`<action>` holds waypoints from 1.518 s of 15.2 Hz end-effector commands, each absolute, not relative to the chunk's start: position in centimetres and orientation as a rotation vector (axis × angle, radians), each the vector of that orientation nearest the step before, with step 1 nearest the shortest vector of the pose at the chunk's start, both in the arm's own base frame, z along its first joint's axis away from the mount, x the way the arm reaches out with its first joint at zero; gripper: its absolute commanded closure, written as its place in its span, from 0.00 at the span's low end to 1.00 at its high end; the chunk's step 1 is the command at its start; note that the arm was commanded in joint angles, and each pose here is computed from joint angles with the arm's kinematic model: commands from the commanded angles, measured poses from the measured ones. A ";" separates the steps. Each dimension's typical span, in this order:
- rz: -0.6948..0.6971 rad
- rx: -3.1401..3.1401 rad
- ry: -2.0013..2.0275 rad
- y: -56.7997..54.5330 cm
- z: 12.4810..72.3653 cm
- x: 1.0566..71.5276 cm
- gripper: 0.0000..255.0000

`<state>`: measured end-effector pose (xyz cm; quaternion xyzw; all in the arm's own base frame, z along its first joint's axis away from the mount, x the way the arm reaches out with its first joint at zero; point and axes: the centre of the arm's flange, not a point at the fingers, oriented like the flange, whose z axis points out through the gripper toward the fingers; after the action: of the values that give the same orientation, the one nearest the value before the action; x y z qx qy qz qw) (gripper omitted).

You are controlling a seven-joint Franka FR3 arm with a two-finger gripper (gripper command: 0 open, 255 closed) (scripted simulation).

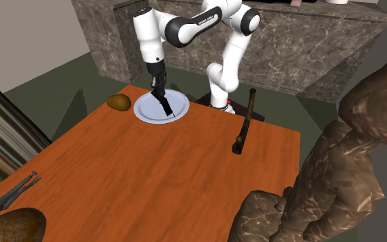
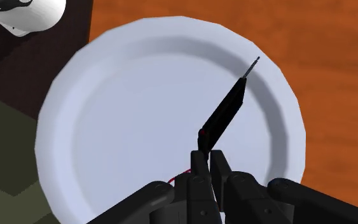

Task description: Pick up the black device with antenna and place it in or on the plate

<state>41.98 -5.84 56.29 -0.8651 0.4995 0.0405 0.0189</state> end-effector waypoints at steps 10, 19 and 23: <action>0.126 -2.687 1.548 -10.0 51.8 40.2 1.00; 0.126 -2.687 1.548 -10.0 50.2 40.2 1.00; 0.126 -2.686 1.548 -10.1 50.2 40.3 0.00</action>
<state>40.27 -10.11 50.31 -0.8655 0.4990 0.0389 0.0195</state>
